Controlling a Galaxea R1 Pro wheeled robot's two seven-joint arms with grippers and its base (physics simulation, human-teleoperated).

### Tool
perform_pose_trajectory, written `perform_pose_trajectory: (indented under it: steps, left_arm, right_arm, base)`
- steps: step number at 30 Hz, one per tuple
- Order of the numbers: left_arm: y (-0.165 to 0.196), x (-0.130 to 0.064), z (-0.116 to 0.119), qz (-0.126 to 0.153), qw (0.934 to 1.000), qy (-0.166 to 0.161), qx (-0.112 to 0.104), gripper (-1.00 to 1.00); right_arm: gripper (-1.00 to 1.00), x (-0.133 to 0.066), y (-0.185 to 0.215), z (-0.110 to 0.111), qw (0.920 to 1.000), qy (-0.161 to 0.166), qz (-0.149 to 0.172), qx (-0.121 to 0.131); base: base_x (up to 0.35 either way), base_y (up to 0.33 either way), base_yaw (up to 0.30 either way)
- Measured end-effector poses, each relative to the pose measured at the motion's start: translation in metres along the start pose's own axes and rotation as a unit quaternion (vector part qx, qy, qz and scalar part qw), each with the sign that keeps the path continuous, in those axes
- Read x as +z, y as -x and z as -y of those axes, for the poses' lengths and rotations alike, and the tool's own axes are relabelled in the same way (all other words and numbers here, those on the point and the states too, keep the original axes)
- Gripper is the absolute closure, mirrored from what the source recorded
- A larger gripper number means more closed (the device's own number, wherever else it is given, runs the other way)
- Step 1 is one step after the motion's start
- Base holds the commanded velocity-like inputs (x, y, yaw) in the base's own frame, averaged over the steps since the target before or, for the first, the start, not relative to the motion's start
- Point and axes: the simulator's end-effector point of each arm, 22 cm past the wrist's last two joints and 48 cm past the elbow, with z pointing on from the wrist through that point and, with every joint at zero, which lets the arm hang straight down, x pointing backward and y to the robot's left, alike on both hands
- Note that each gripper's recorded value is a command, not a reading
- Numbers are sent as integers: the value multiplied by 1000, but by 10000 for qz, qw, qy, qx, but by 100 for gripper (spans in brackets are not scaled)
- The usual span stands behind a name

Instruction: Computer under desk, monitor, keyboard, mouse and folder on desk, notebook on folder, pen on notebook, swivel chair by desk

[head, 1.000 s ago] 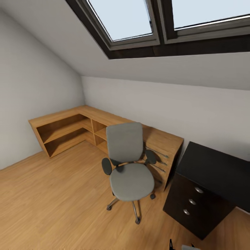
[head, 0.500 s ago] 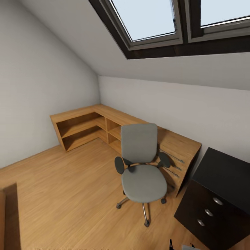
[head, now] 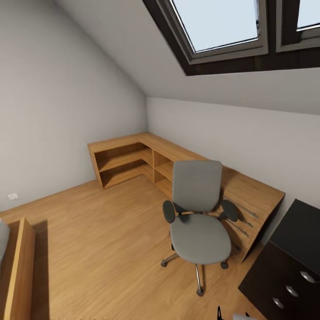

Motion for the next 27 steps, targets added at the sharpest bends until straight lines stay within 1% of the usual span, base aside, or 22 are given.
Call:
perform_pose_trajectory:
  steps: [12, 27]
  left_arm:
    - [-2, 0, 0, -20, 10000, 4, 6, -100]
    - [-4, 0, -1, -51, 10000, 12, 15, -100]
  right_arm:
    - [-100, 0, -9, 0, 9998, 6, -164, -60]
    - [-100, -1, -12, 0, 9998, 5, -205, -73]
  base:
    - [0, 0, 278]
    - [5, 0, 278]
